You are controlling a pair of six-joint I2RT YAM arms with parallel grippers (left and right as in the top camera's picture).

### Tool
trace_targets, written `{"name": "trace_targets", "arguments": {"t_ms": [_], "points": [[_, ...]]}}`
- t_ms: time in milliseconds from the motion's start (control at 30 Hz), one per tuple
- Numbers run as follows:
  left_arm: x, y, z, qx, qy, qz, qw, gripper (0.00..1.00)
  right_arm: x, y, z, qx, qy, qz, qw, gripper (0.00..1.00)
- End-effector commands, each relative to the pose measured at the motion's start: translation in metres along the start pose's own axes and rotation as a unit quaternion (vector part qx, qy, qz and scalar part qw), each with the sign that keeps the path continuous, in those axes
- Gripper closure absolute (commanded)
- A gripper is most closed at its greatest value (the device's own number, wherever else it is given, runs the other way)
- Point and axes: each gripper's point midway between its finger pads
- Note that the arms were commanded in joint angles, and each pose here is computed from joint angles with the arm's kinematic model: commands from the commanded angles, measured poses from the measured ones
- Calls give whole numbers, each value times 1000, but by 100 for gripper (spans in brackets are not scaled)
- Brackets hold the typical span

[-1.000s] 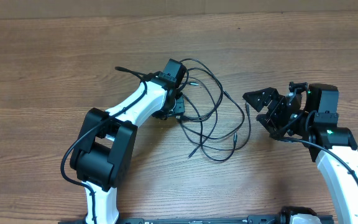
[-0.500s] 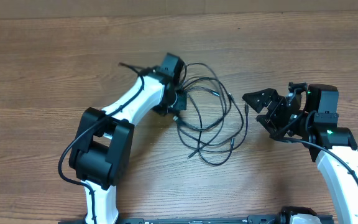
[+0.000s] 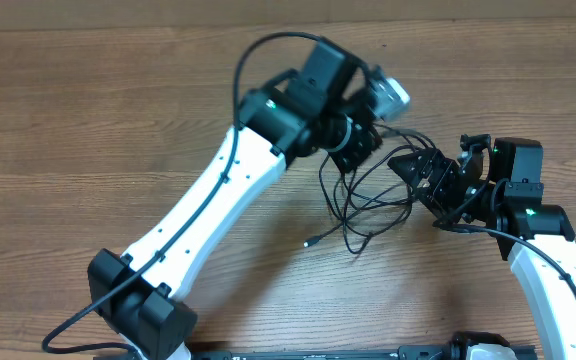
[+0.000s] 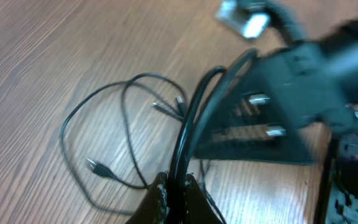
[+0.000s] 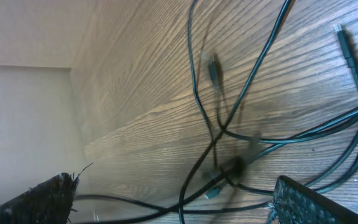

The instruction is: Untangle cables

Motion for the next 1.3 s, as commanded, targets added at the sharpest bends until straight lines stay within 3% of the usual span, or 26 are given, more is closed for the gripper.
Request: {"name": "trace_targets", "arguments": {"t_ms": [0,233,467,500,567,667,733,800,933,1133,1267], "points": [[-13,-31,-25,-43,63,-26,997,96,-2,0,-2,-5,-22,6,1000,0],[-3,-119,-67,-150,25,-111,982,96,-20,-1,-2,-13,-7,51,999,0],[14,-267,-90,-306,-52,-198,930,94,-40,-4,-3,-26,6,102,994,0],[16,-280,-90,-318,-58,-207,923,92,-40,-4,-3,-26,7,102,994,0],[25,-306,-85,-338,-70,-236,908,73,-40,-4,-3,-25,7,102,994,0],[53,-338,-64,-348,-125,-297,880,70,-41,-4,-1,-22,9,105,994,0],[66,-342,-50,-337,-154,-313,875,62,-41,-4,-1,-22,10,105,994,0],[81,-331,-30,-304,-197,-316,877,38,-41,-4,-1,-22,10,105,994,0],[91,-305,-12,-253,-226,-302,891,20,-41,-4,-1,-21,10,105,994,0],[110,-255,27,-148,-287,-281,904,0,-42,-4,0,-20,12,106,994,0],[123,-217,58,-66,-331,-260,905,0,-42,-4,0,-20,12,106,994,0]]}}
Point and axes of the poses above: each gripper's point midway between its finger pads, its own y axis out along the fingers, its own x axis along the line the jaws close on, z = x × y, and after that the axes turned 1 degree about y, right-handed
